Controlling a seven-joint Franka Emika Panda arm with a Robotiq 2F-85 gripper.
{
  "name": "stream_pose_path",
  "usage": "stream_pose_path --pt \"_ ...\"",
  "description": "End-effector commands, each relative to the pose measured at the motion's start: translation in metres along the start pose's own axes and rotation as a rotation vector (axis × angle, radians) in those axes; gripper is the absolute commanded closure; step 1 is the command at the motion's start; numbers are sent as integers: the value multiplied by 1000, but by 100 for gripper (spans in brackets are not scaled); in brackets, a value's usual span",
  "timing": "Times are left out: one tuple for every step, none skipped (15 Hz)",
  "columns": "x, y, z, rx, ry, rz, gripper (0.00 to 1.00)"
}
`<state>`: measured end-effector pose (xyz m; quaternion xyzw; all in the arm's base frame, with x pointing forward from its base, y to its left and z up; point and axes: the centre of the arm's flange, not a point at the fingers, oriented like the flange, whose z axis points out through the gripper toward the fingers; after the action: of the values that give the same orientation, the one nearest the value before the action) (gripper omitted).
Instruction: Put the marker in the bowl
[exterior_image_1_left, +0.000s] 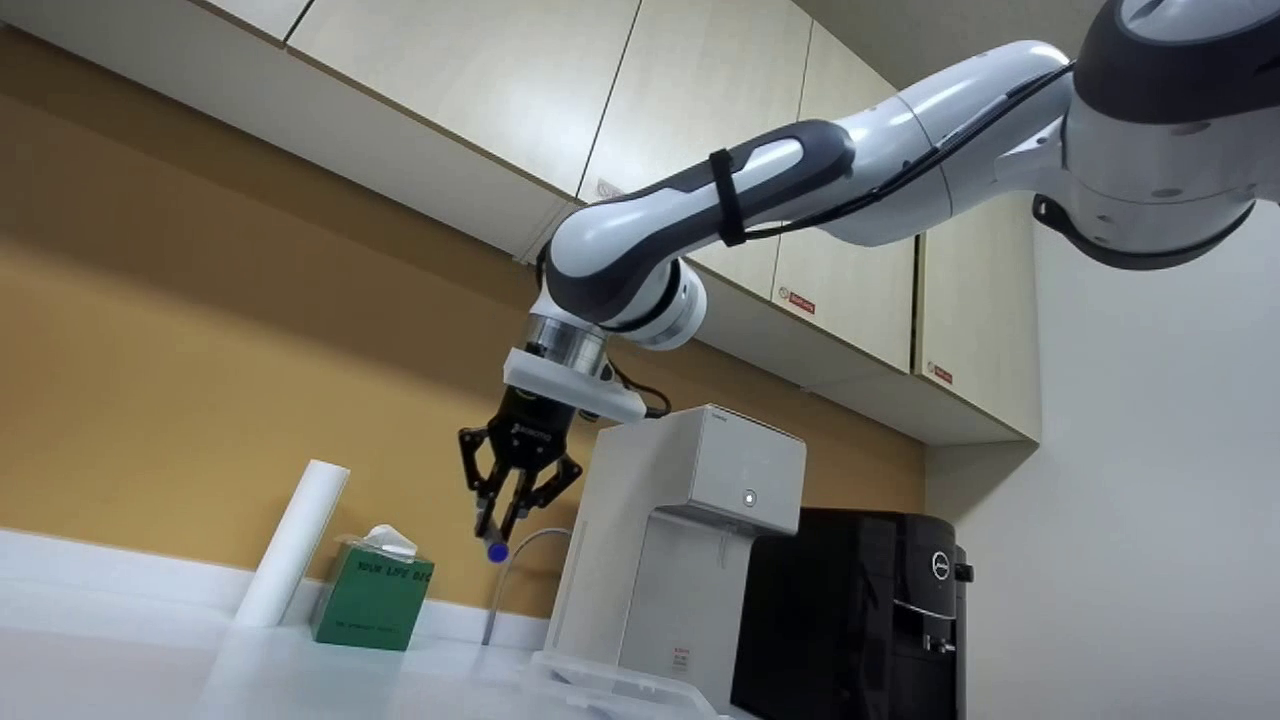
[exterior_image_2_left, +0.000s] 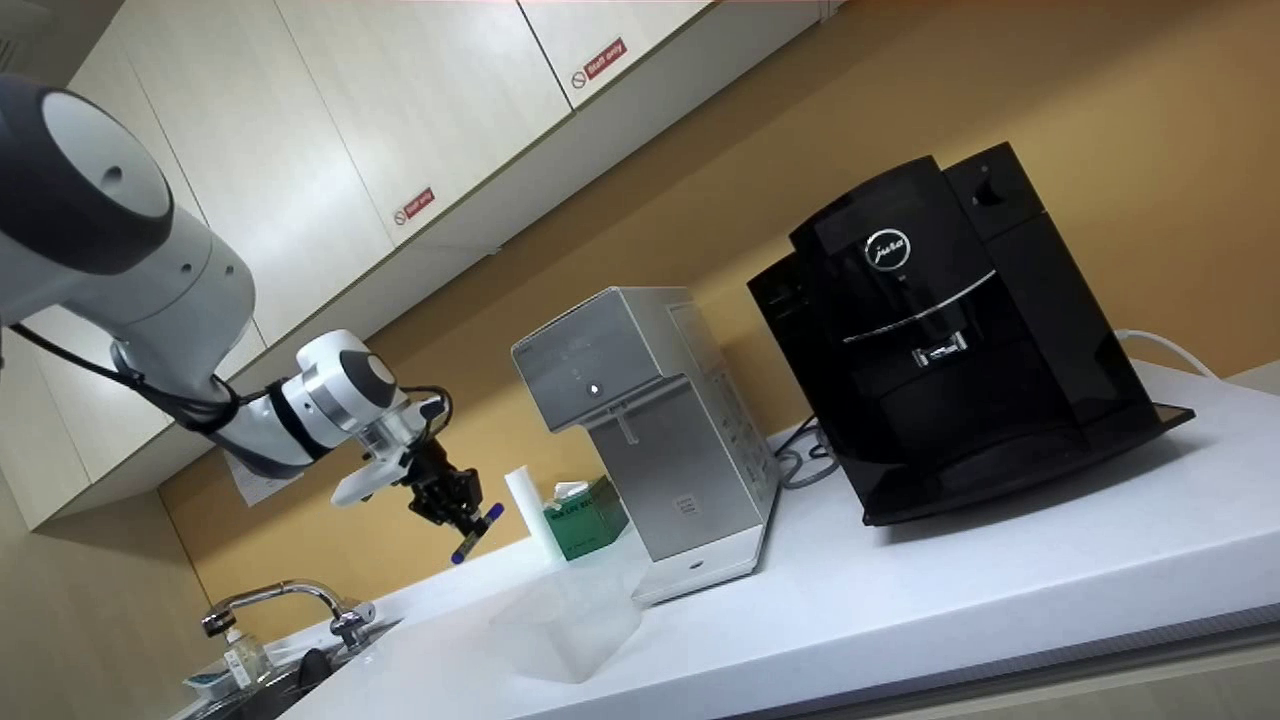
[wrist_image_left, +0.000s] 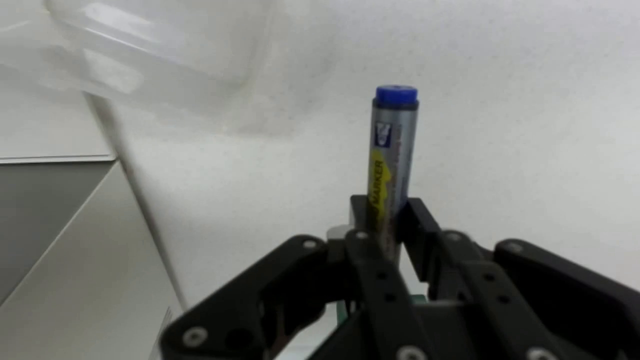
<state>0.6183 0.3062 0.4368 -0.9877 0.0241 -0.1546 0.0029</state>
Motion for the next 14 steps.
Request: stream_pose_path --pt "2 37 -15 -35 -27 59 95" --pt "-1 44 -11 -30 -67 62 95" --pt "-3 50 -8 -18 -104 59 95" --pt "-7 53 -5 10 -150 49 95" --pt "-11 54 -1 35 -187 41 95" --pt "-16 56 3 58 -215 26 95" --pt "-21 57 6 99 -237 6 95" --pt "-26 57 10 131 -255 -13 95" --pt "-31 58 15 149 -269 -30 95" --pt "-35 59 19 161 -278 -48 95" --pt "-38 62 24 153 -277 -47 95" --pt "-40 65 27 142 -270 -45 95" --pt "-40 70 29 116 -248 -26 95" --pt "-39 75 30 86 -219 -4 95"
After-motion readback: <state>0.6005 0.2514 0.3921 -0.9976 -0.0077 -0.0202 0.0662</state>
